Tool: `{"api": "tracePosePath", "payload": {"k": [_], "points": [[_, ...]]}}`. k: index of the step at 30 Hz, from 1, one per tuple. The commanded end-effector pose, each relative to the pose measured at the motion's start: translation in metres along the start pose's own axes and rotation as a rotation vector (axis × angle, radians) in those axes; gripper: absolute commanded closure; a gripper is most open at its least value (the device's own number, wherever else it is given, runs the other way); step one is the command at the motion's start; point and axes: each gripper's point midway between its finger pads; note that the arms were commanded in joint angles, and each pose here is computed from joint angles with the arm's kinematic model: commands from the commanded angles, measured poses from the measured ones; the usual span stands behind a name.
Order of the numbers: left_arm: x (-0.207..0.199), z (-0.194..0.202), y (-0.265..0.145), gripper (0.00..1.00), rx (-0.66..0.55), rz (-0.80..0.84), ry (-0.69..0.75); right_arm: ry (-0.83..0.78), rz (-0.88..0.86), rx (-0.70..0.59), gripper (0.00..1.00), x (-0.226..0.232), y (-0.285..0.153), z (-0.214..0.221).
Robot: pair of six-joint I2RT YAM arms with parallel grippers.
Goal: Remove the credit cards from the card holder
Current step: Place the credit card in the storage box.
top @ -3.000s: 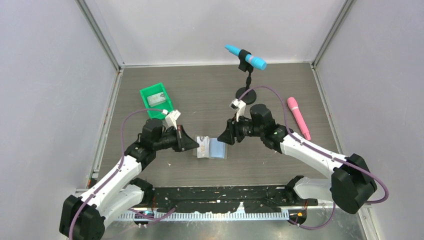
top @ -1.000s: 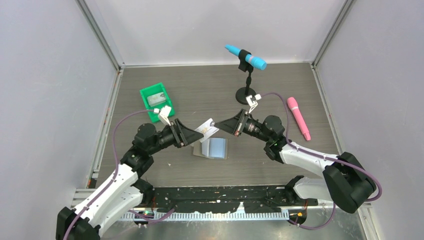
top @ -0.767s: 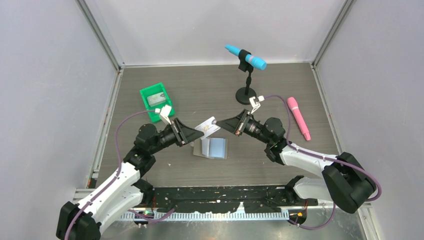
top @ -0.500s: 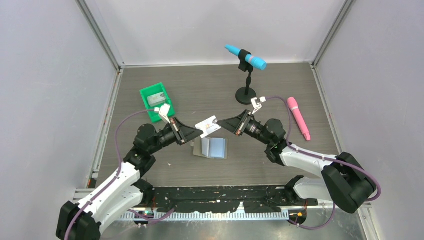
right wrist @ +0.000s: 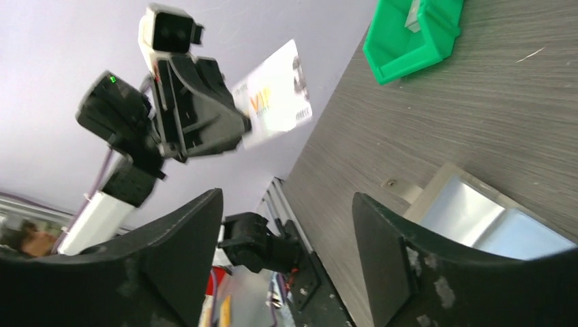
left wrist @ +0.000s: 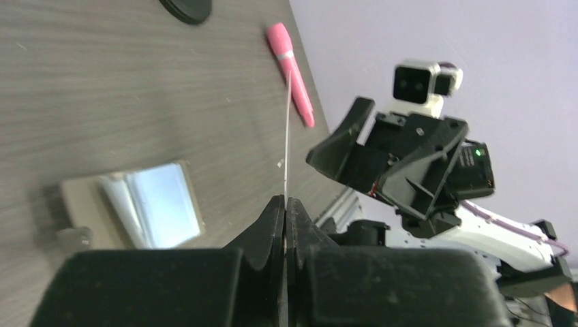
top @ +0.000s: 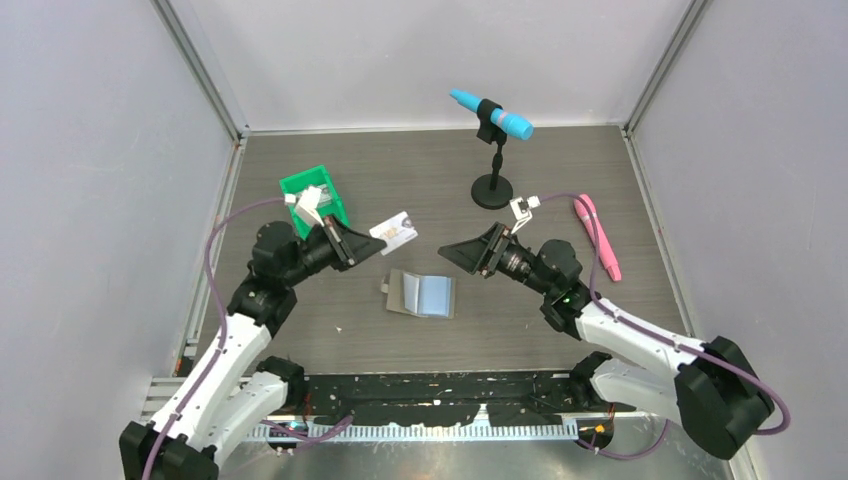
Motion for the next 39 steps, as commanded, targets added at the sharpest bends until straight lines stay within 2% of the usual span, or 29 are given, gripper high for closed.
{"api": "tracePosePath", "payload": {"k": [1,3,5,7,13,18,27,39], "points": [[0.016,-0.019,-0.015,1.00,0.045,-0.089,0.078,-0.134,0.052,-0.016,0.15,0.006,-0.006,-0.009],[0.028,-0.032,-0.021,1.00,0.048,-0.134,0.069,-0.180,0.069,-0.026,0.05,0.010,-0.013,-0.012],[0.045,-0.046,-0.026,1.00,0.057,-0.192,0.040,-0.222,0.097,-0.033,0.01,0.010,-0.018,-0.014],[0.071,-0.063,-0.033,1.00,0.072,-0.277,-0.004,-0.260,0.121,-0.037,0.04,0.009,-0.024,-0.015],[0.150,-0.097,-0.049,1.00,0.120,-0.511,-0.114,-0.328,0.157,-0.026,0.05,0.007,-0.035,-0.015],[0.198,-0.129,-0.050,1.00,0.143,-0.680,-0.100,-0.357,0.178,-0.016,0.05,0.005,-0.039,-0.015],[0.257,-0.153,-0.030,1.00,0.241,-0.776,-0.144,-0.374,0.216,0.008,0.04,-0.003,-0.034,-0.015],[0.295,-0.169,-0.003,1.00,0.272,-0.754,-0.150,-0.390,0.272,-0.021,0.04,-0.006,-0.025,-0.029]]}}
Point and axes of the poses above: each gripper's point midway between its finger pads, its own y axis out along the fingers, its own x axis along the line the jaws close on, z = x × y, and after that the axes turned 13 degrees about y, right-handed
